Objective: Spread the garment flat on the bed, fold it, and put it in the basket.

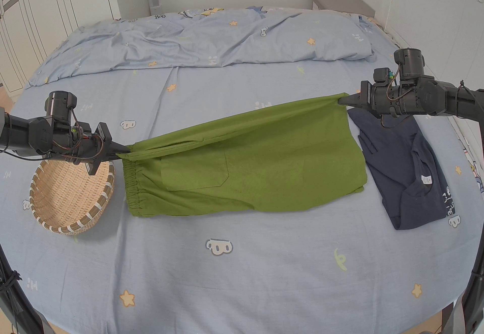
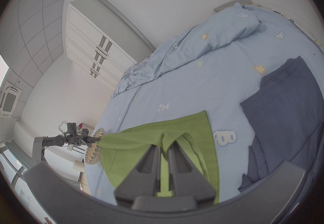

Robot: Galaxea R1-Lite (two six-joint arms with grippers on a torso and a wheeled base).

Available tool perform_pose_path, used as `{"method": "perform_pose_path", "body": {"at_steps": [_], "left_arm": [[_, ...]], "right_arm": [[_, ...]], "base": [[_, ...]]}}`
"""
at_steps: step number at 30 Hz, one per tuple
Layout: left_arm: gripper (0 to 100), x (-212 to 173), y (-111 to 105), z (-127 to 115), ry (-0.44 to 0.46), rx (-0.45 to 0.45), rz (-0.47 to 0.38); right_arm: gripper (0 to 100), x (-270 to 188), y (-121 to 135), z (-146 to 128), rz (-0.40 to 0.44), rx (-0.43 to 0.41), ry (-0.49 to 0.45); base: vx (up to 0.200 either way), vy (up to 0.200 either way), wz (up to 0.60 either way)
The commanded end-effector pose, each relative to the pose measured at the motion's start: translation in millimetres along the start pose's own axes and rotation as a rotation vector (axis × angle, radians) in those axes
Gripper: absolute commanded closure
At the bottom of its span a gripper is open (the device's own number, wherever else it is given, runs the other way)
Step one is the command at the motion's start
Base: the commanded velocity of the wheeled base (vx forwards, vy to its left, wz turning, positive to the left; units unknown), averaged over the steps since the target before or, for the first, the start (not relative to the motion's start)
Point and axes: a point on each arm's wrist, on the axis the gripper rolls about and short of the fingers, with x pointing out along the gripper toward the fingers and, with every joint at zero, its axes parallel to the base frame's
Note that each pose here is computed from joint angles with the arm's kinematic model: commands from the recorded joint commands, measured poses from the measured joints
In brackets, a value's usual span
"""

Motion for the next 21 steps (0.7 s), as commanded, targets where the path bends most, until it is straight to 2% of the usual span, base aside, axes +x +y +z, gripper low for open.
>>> {"method": "perform_pose_path", "body": {"at_steps": [1,2,3,10,14,19,21], "left_arm": [[100,4,0,-1,0.012,0.001,-0.003],[100,5,0,-2,0.014,0.001,-0.003],[0,6,-1,-2,0.014,0.004,-0.002],[0,11,-7,-5,0.027,0.022,-0.016],[0,12,-17,-10,0.032,0.044,-0.025],[0,13,-20,-13,0.039,0.048,-0.030],[0,11,-29,-19,0.048,0.059,-0.044]], "right_arm": [[0,9,-6,-5,0.000,0.010,0.019],[0,10,-6,-6,0.002,0.011,0.023],[0,12,-7,-8,0.000,0.013,0.030],[0,13,-10,-14,-0.004,0.022,0.048],[0,11,-12,-27,-0.014,0.045,0.089],[0,5,-10,-34,-0.017,0.050,0.098],[0,1,-9,-42,-0.015,0.046,0.092]], "base": [[0.000,0.000,0.00],[0.000,0.000,0.00],[0.000,0.000,0.00],[0.000,0.000,0.00],[0.000,0.000,0.00],[0.000,0.000,0.00],[0.000,0.000,0.00]]}}
